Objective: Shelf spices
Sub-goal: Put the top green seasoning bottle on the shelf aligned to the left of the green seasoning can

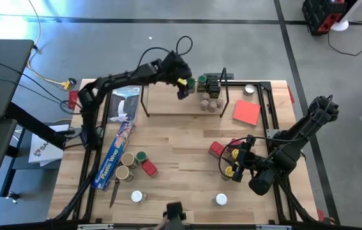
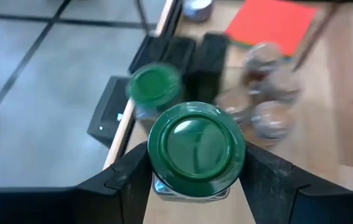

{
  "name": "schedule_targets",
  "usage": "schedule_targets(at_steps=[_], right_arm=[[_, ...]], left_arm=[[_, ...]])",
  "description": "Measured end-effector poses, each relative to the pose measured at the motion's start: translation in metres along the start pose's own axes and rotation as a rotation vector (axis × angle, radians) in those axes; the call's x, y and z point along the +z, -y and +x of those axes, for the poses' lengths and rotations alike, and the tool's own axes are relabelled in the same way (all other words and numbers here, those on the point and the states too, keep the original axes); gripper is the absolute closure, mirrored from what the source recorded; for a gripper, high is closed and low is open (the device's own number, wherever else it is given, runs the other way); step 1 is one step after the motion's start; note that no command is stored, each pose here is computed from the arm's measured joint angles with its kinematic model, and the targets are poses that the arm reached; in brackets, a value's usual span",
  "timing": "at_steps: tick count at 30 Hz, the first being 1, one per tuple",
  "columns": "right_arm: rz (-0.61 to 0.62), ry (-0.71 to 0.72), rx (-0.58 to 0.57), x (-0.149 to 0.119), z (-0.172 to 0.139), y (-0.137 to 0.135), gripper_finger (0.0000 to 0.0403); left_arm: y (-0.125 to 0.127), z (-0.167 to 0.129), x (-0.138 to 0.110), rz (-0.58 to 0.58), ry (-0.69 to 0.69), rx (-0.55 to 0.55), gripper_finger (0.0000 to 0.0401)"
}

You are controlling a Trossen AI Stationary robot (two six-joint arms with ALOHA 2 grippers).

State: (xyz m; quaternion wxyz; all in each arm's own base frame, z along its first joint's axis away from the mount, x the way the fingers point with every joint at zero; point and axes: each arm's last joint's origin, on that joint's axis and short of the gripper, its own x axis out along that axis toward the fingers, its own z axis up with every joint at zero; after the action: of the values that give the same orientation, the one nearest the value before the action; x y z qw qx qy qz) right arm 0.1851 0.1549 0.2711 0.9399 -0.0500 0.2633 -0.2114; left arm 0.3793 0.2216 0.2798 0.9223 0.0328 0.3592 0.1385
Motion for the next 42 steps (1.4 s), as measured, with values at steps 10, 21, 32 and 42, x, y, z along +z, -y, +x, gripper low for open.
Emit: schedule_targets(at_steps=[10, 21, 32, 42], right_arm=[[0.037, -0.001, 0.007, 0.0, 0.0, -0.001, 0.0167], [0.063, -0.01, 0.02, 0.0, 0.0, -0.001, 0.0167], [0.063, -0.01, 0.021, 0.0, 0.0, -0.001, 0.0167], [0.066, -0.013, 0.023, 0.0, 0.0, -0.001, 0.0167]], left_arm=[[-0.033, 0.041, -0.027, 0.009, -0.046, -0.006, 0.0194], [-0.036, 0.043, -0.023, 0.036, 0.059, -0.08, 0.0184], [-0.036, 0.045, -0.023, 0.053, 0.067, -0.078, 0.0183], [-0.039, 0.059, -0.03, 0.028, 0.08, -0.099, 0.0183]])
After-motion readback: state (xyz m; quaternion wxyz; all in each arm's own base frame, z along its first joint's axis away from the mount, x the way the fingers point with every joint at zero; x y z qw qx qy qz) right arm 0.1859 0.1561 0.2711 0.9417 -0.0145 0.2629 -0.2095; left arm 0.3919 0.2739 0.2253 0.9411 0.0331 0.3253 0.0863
